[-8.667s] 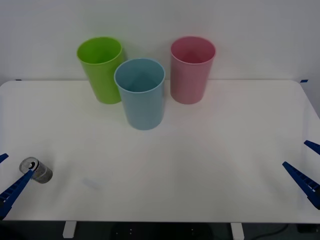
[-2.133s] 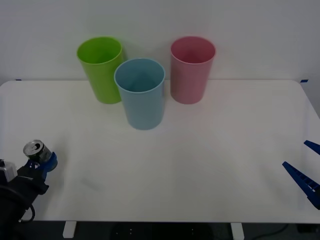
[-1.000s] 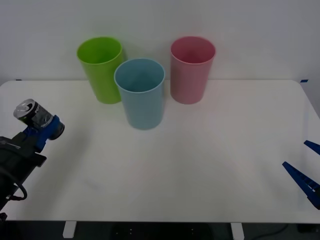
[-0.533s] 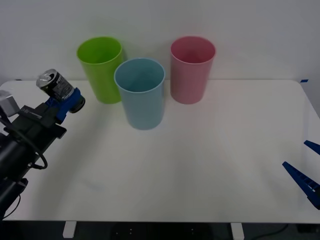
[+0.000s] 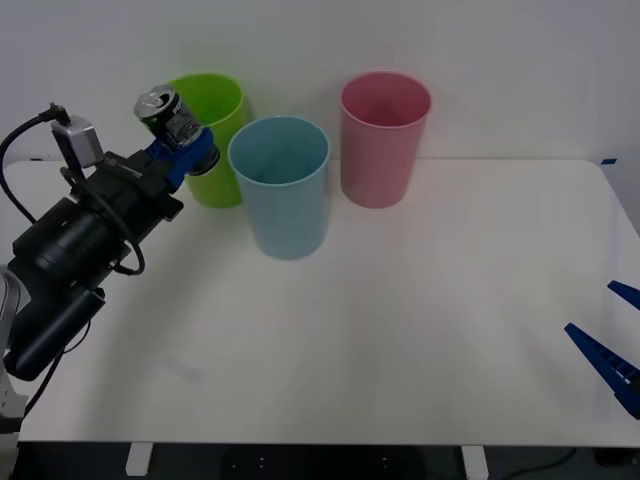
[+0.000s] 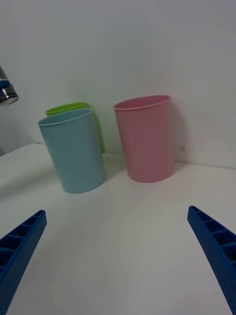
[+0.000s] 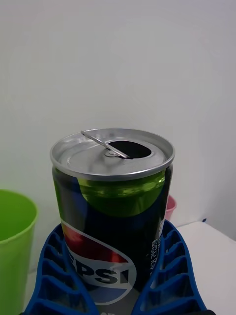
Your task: Grasp the object on the table and drop it into the matching bin: aluminum can to the light blue bin, PET bottle to the pink bin.
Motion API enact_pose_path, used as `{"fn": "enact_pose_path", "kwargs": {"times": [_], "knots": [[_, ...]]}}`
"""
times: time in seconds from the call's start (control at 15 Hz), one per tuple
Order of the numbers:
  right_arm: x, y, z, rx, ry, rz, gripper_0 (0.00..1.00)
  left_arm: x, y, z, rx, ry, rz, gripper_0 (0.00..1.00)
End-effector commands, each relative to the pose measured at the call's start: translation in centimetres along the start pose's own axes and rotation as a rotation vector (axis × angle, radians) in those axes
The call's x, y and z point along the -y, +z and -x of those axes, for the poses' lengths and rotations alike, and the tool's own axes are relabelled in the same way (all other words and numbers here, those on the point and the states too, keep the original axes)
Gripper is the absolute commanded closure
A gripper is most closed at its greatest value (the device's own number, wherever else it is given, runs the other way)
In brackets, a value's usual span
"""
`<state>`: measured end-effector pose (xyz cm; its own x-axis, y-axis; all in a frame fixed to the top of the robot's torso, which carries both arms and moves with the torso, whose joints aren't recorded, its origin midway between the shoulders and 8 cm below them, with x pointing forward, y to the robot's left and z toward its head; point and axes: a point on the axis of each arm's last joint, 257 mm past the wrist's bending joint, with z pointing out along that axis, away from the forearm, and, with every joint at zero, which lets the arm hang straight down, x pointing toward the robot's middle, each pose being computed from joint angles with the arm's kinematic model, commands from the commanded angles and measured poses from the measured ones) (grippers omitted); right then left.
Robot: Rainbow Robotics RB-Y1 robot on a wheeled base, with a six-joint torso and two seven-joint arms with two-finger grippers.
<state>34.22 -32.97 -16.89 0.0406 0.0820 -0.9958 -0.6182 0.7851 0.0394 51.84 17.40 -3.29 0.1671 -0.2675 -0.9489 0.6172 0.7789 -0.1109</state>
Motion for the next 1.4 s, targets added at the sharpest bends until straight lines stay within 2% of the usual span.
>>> {"fn": "enact_pose_path", "kwargs": {"times": [0.07,0.4,0.6,0.93,1.4], "knots": [[0.0,0.0,0.0,0.000,0.000,0.000,0.00,-0.2,2.5,0.1,-0.014,0.035,-0.029,0.99],[0.0,0.0,0.0,0.000,0.000,0.000,0.00,-0.7,6.8,-1.2,-0.085,0.119,-0.051,0.98],[0.0,0.0,0.0,0.000,0.000,0.000,0.00,-1.5,9.6,-2.8,-0.155,0.150,-0.067,0.98],[0.0,0.0,0.0,0.000,0.000,0.000,0.00,-0.6,13.3,-4.0,-0.204,0.137,-0.103,0.97],[0.0,0.0,0.0,0.000,0.000,0.000,0.00,0.8,14.4,-4.6,-0.212,0.130,-0.122,0.95]]}}
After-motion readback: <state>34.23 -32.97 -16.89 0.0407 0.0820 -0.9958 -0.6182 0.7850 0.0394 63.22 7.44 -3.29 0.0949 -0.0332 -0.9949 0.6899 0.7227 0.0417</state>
